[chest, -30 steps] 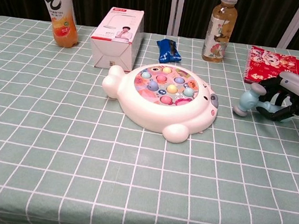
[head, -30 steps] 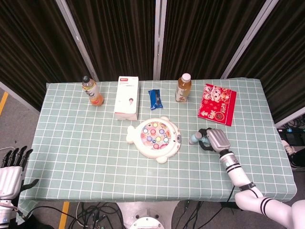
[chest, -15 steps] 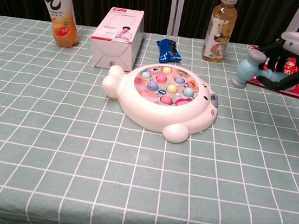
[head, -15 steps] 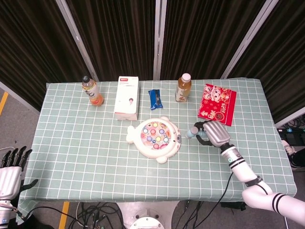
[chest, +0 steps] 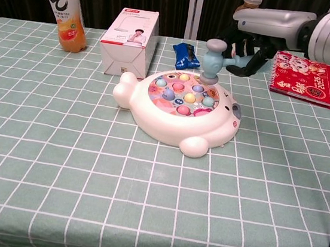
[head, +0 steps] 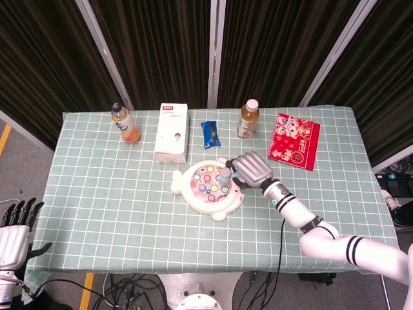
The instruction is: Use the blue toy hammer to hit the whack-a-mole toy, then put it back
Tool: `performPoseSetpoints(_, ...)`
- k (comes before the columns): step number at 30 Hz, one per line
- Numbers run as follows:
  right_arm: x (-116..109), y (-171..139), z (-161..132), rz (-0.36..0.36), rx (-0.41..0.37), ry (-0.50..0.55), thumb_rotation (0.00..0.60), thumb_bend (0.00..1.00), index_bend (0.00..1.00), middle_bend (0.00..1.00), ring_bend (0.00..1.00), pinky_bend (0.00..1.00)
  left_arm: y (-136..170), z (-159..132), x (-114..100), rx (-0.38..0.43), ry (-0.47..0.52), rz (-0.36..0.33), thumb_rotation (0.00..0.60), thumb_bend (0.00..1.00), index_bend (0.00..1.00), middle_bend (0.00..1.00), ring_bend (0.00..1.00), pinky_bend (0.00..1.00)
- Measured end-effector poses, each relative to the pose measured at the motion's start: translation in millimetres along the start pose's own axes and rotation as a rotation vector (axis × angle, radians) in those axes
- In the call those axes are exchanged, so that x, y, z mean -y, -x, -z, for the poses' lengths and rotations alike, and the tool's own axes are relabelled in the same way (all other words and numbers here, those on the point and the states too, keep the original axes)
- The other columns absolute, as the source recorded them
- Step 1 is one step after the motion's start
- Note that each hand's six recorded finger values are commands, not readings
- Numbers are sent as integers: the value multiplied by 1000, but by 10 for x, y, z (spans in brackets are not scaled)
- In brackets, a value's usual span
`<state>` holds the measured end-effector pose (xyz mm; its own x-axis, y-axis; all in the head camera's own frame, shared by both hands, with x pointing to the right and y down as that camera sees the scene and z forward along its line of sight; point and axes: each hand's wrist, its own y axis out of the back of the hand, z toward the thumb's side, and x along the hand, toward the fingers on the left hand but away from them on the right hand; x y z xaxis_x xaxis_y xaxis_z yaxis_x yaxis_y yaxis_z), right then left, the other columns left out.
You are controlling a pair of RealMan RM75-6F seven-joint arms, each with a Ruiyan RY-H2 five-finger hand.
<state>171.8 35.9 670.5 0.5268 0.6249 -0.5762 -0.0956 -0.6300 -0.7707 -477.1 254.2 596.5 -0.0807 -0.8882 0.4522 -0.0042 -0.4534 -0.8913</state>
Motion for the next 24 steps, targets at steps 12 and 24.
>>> performPoseSetpoints(12,176,-8,-127,-50,7,-45,600,528,739,641,505,614,19,21,23,-2,7,-6,600,39,105,36,0,0)
performPoseSetpoints(24,118,96,-299,-28,-29,-51,600,527,739,641,505,614,42,22,9,-4,7,-12,600,39,105,35,0,0)
